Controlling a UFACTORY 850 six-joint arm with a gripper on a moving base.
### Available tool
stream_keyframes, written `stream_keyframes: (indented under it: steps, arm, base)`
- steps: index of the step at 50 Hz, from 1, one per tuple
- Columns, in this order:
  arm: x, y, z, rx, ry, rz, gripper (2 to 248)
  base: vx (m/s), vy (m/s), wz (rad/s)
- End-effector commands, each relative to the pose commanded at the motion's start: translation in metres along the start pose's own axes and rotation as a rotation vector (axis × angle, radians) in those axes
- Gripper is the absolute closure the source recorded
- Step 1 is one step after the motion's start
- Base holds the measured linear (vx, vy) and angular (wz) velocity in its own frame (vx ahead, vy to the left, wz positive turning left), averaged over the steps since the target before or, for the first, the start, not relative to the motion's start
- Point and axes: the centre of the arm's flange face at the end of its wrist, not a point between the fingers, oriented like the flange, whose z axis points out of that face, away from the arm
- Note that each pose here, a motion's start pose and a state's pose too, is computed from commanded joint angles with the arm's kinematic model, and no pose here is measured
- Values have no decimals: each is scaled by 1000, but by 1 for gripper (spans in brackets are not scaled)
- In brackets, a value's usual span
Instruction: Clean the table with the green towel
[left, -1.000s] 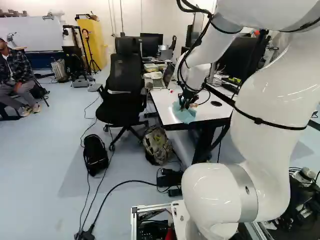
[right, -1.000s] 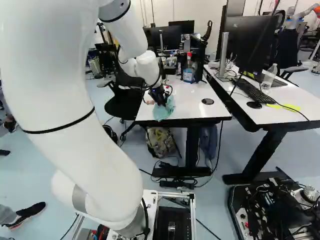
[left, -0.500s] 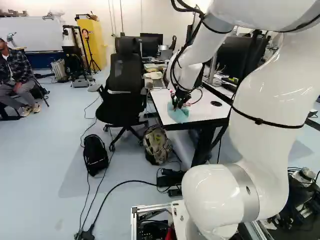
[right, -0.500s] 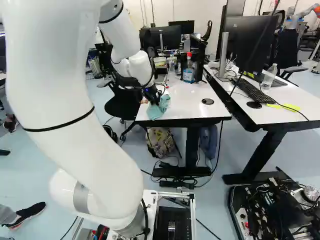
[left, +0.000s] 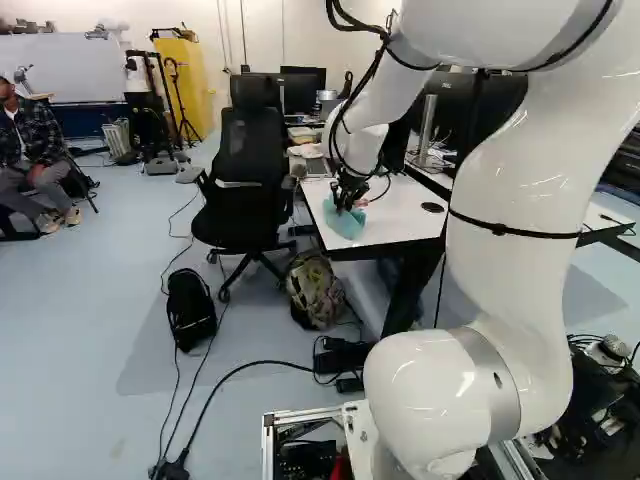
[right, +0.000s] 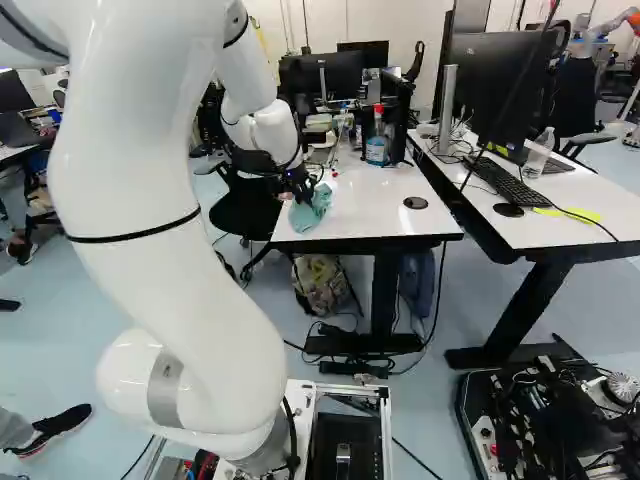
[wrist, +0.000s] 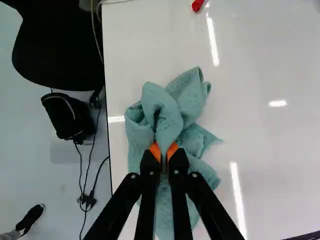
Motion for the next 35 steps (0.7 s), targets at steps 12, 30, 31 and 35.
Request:
stream_keyframes:
  steps: [12, 30, 31, 35]
  arm:
    - [18, 11, 10, -9, 10, 18, 214]
    - [26, 41, 13, -35, 16, 66, 214]
    - [26, 43, 13, -36, 17, 69, 214]
    - [26, 50, 13, -43, 17, 80, 214]
  base:
    - [0, 0, 0]
    - [0, 0, 0]
    - [0, 0, 0]
    - [0, 0, 0]
